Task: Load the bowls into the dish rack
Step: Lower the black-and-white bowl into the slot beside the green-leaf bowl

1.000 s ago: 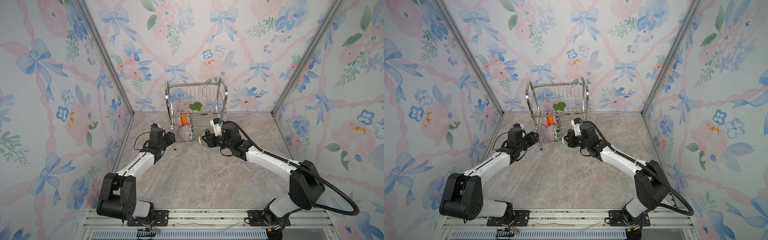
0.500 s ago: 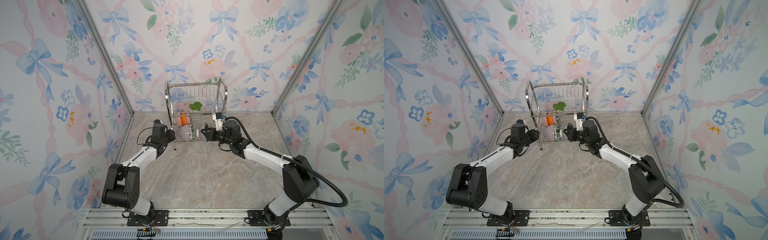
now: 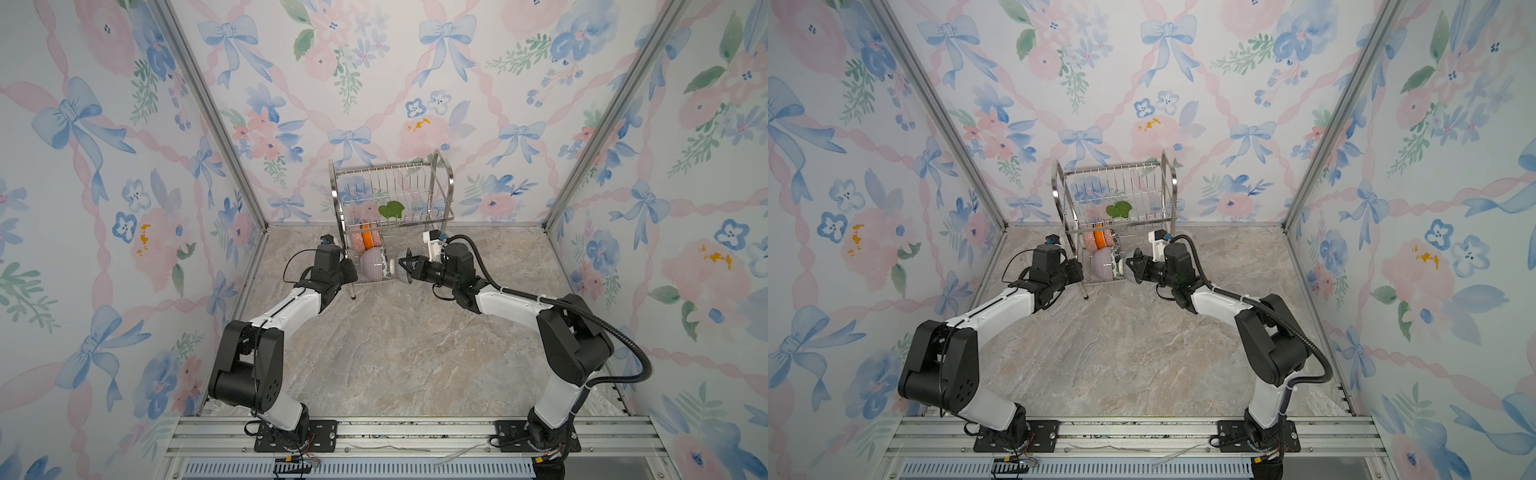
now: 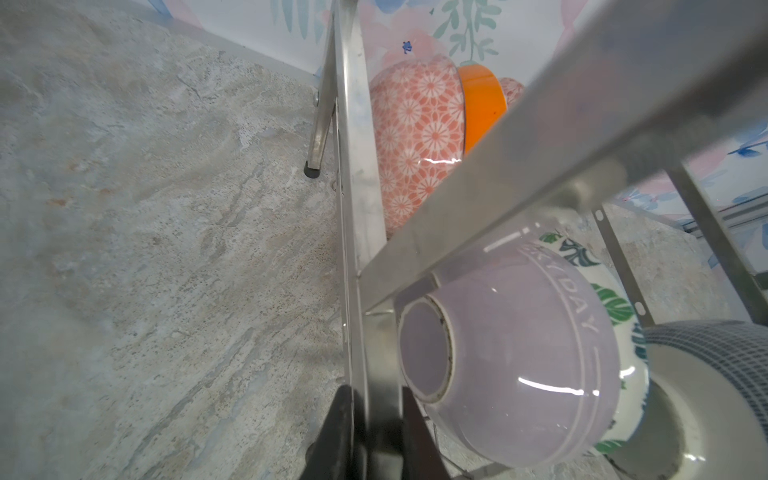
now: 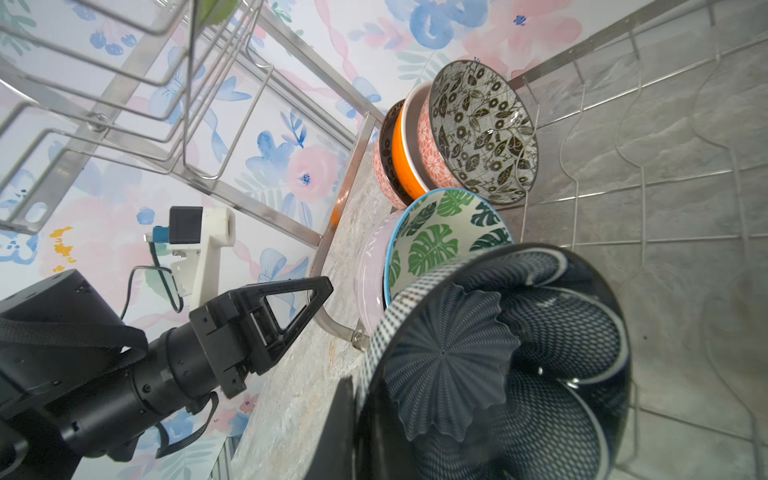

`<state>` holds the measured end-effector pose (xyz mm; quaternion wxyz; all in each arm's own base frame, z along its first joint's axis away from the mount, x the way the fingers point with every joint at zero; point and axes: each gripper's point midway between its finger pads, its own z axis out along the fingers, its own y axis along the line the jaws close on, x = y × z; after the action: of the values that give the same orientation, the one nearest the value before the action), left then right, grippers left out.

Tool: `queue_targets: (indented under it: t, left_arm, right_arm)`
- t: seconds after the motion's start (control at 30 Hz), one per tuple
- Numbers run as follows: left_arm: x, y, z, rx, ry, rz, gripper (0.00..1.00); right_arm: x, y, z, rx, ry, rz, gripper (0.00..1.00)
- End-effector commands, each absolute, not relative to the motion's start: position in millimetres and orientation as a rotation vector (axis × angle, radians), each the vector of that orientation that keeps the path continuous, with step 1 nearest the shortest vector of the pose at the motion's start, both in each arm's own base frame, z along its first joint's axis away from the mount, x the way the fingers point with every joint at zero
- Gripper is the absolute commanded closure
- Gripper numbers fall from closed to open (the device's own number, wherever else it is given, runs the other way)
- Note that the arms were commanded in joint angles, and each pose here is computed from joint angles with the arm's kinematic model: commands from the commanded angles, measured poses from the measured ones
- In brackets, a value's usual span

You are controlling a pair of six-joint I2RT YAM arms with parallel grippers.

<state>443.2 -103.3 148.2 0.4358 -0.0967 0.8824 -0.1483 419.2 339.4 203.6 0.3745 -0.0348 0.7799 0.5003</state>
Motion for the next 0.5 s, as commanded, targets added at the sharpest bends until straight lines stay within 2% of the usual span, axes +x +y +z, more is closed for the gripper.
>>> queue_targets:
  t: [0.0,0.47]
  left_arm:
    - [446.7,-88.6,132.2,-0.298,2.250,-0.273,1.00]
    - [449.9,-86.7,118.1,-0.181,2.299,-0.151,1.00]
  right_arm:
    - [428.0,344.0,236.1,-0.127,1.854,1.367,1.00]
    - [450.7,344.8,235.4,-0.137,1.799,1.405,1.00]
